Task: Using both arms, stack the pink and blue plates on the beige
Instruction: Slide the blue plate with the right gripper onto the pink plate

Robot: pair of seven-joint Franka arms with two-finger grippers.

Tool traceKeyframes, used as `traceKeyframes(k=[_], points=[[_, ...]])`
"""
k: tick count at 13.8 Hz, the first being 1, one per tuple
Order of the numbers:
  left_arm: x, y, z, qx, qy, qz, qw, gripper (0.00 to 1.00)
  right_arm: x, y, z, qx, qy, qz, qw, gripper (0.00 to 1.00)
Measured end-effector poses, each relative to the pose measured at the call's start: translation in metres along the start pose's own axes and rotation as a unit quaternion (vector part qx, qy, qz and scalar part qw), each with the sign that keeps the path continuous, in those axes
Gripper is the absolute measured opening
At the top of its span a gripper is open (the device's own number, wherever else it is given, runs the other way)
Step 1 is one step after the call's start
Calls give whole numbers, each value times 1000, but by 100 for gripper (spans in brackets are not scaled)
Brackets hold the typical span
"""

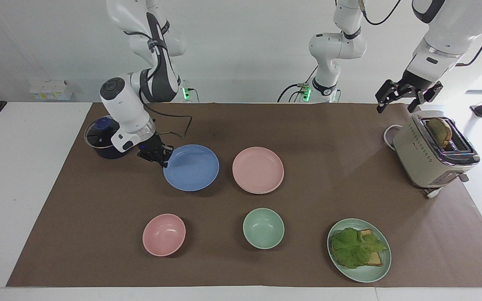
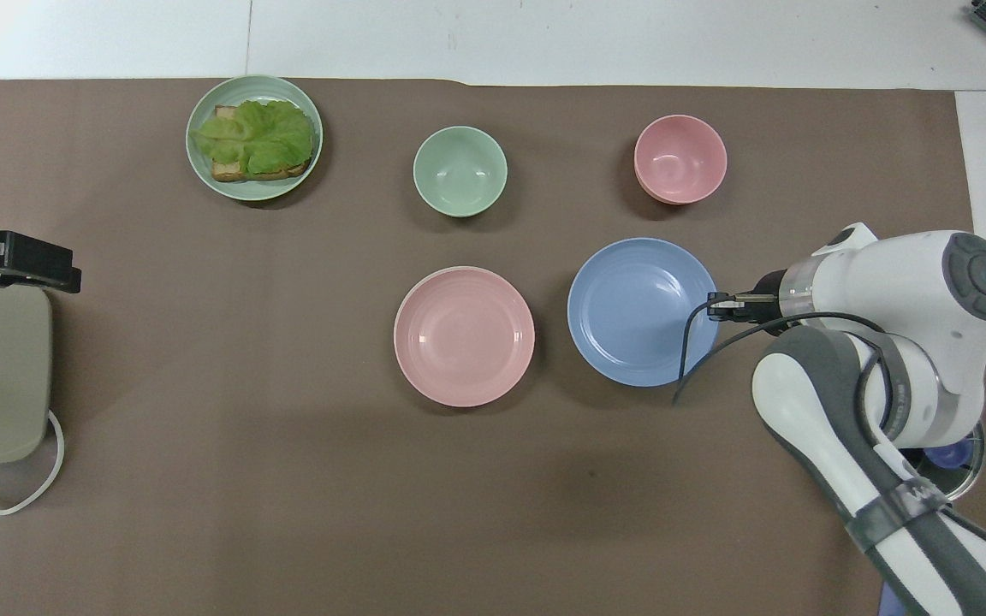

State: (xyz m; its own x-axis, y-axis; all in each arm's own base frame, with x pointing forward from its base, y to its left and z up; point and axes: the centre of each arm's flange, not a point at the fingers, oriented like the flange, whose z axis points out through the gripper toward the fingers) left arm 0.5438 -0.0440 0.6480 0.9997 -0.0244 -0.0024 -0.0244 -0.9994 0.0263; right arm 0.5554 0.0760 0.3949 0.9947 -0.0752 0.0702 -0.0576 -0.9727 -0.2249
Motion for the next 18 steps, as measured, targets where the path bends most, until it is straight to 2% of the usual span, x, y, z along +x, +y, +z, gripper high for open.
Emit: traceKeyframes(k=[3,8,10,18], points=[[0,0,0,0,0,0,1000,100,1,-40,-5,18,6,-9,1000,4],[0,0,0,0,0,0,1000,100,-22,-135,15,24,-13,7,1000,4],[0,0,0,0,0,0,1000,100,-31,-164,32,10,-22,14,1000,4],[0,0,0,0,0,0,1000,100,-42,-210,81,-24,-43,53,997,4]])
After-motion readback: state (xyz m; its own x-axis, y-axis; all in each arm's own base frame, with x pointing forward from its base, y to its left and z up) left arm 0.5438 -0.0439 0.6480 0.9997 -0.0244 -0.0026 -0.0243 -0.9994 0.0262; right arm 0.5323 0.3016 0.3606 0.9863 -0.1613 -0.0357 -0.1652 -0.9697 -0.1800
